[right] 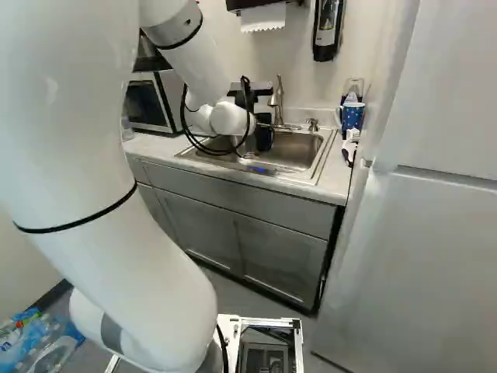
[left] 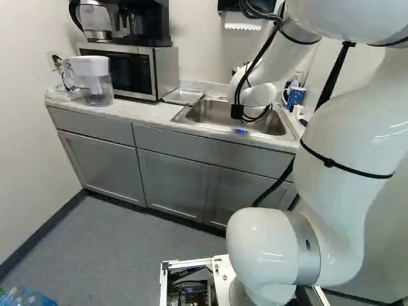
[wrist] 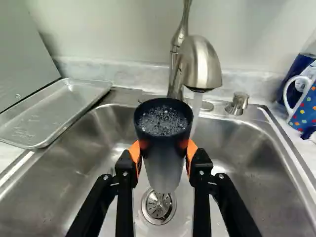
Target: Rinse the cup and place it in the tray
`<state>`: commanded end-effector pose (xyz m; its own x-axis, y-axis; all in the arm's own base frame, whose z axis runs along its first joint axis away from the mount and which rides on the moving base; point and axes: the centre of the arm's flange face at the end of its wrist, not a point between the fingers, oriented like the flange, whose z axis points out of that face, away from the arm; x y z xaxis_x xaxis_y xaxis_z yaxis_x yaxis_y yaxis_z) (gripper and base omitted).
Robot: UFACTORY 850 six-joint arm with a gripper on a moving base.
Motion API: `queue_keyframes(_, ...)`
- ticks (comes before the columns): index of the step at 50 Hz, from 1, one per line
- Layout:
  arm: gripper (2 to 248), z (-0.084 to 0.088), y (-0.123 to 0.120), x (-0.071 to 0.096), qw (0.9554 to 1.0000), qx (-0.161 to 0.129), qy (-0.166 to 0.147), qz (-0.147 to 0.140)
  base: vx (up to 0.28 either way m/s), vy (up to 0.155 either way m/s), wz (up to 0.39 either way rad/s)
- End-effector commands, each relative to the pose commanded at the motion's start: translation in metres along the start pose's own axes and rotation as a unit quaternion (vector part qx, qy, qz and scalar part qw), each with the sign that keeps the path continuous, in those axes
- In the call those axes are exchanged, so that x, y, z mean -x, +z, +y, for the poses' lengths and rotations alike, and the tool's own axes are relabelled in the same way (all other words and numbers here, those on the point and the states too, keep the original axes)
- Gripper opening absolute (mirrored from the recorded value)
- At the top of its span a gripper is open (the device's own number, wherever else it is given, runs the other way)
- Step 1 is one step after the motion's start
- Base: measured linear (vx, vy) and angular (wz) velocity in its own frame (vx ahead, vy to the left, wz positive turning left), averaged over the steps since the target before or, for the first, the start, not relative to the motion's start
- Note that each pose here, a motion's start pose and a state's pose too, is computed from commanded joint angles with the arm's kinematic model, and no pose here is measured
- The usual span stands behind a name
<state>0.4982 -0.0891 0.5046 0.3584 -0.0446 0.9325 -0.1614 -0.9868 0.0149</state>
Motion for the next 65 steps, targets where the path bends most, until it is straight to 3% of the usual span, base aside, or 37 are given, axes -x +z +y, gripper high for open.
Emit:
queue_keyframes(41,111,-0.059,-0.012,-0.044,0.9973,-0.055,-0.019,0.046,0.000,0.000,0.000)
queue_keyframes(65,111,-0.063,-0.022,-0.069,0.9955,-0.058,-0.019,0.072,0.000,0.000,0.000)
